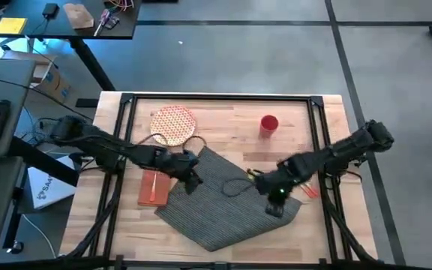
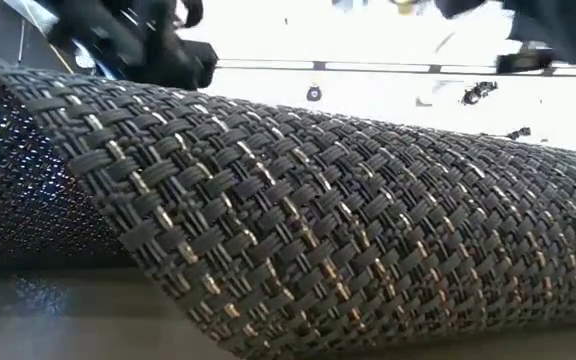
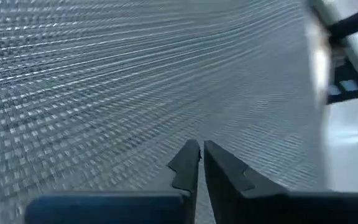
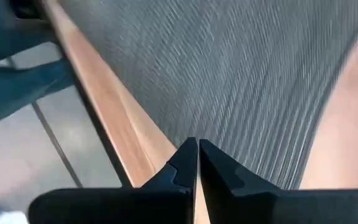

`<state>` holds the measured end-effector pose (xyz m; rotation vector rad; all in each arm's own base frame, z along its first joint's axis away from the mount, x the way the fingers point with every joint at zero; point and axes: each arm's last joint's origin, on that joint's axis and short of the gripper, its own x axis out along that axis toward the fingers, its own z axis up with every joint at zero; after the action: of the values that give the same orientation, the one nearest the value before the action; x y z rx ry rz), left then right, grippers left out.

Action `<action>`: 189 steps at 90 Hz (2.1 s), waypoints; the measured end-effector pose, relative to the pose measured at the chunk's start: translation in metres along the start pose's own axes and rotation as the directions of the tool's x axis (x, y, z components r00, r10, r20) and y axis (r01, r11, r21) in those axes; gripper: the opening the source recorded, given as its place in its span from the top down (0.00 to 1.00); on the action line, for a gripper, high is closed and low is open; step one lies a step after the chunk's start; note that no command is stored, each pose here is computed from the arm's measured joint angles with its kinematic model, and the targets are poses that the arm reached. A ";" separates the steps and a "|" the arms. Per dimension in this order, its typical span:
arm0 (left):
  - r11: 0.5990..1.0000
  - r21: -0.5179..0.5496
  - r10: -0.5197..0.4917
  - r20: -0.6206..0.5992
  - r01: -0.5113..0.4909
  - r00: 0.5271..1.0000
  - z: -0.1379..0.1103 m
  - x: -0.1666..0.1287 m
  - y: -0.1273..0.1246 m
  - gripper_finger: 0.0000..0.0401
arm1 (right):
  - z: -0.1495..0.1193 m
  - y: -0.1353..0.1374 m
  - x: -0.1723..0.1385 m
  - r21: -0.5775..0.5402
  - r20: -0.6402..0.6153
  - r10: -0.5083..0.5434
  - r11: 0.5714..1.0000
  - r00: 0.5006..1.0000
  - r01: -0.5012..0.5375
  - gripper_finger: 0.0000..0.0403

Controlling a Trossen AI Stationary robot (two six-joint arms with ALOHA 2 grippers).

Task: Set table place
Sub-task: Move the gray placemat to the center

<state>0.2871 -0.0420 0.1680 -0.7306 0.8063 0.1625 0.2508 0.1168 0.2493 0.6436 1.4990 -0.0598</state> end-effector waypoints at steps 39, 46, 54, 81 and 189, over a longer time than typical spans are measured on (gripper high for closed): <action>0.869 -0.383 0.247 -0.213 -0.313 0.945 0.001 0.041 0.076 1.00 | -0.032 0.031 0.014 0.150 0.121 0.088 0.983 0.989 -0.106 1.00; 0.827 -0.432 0.319 -0.167 -0.360 0.933 0.000 0.032 0.081 1.00 | -0.033 0.031 0.016 0.236 0.187 0.044 0.968 0.981 -0.089 1.00; 0.787 -0.439 0.409 -0.153 -0.433 0.899 -0.003 0.022 0.084 1.00 | -0.031 0.026 0.026 0.348 0.241 -0.020 0.935 0.970 -0.067 1.00; 0.736 -0.382 0.520 -0.210 -0.559 0.828 -0.014 -0.010 0.083 1.00 | -0.007 -0.005 0.058 0.446 0.346 -0.001 0.880 0.938 -0.164 1.00; 0.766 -0.327 0.503 -0.232 -0.554 0.833 -0.020 -0.021 0.073 1.00 | -0.005 -0.044 0.113 0.390 0.707 0.213 0.677 0.674 -0.624 0.55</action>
<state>0.2313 0.0024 0.1350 -0.8701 1.1154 0.8162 0.2390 0.1215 0.1281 1.3708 0.6078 -0.3578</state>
